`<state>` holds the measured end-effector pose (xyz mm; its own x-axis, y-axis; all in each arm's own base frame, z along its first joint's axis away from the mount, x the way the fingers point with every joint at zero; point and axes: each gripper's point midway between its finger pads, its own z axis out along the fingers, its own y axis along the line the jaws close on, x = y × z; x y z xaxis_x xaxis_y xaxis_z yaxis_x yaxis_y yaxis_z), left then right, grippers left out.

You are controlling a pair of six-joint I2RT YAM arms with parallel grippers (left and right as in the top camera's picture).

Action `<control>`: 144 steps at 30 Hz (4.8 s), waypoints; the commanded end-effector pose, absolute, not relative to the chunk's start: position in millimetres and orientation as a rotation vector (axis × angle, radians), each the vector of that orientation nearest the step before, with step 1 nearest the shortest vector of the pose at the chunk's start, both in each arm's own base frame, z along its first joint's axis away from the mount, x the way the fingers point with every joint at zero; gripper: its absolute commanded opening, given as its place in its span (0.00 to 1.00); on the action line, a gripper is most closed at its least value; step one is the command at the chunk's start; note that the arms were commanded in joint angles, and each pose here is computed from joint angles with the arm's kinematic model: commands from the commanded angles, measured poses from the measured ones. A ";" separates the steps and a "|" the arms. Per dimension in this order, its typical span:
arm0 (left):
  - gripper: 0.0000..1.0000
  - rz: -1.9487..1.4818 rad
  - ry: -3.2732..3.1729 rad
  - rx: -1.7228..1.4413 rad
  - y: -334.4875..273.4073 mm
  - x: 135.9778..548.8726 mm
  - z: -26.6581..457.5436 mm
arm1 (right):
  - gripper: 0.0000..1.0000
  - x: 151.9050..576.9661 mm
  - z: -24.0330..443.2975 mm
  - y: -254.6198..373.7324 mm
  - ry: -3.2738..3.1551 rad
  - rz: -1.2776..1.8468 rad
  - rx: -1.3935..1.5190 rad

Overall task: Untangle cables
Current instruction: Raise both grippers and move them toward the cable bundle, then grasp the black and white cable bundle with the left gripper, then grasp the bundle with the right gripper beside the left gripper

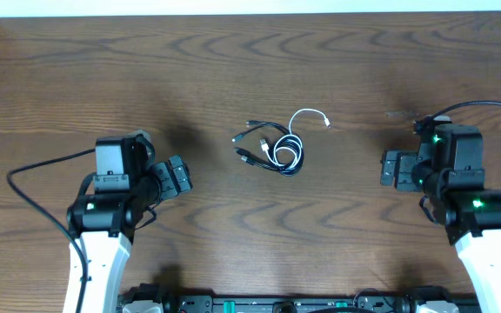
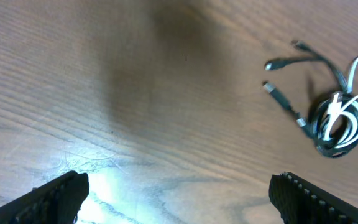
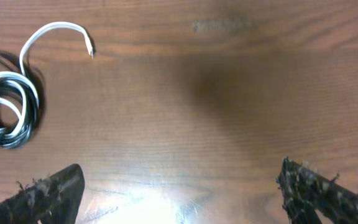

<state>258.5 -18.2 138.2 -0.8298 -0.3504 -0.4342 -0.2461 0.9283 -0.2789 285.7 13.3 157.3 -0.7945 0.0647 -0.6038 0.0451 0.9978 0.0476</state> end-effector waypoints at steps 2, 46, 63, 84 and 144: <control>0.98 -0.282 2.629 -0.378 -18.9 259.7 137.3 | 0.98 287.3 164.7 12.8 2.546 0.018 0.087; 0.82 -0.642 2.548 0.140 -174.3 343.2 161.4 | 0.99 313.0 155.2 52.4 2.574 0.310 0.052; 0.66 -0.689 2.667 0.456 -273.8 321.7 76.1 | 0.99 311.0 153.9 52.2 2.584 0.309 0.053; 0.60 -0.696 2.692 0.551 -310.3 320.3 9.2 | 0.99 310.7 153.7 52.1 2.586 0.309 0.054; 0.07 -1.279 2.464 0.488 -314.3 292.1 174.7 | 0.72 304.1 147.8 129.1 2.640 0.894 0.338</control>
<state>291.2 -316.3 175.3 -0.8860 0.1551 -0.4370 0.4487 0.5249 -0.7233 303.1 117.0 157.6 -0.9064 0.2113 -0.3659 -0.0319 0.8294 0.5578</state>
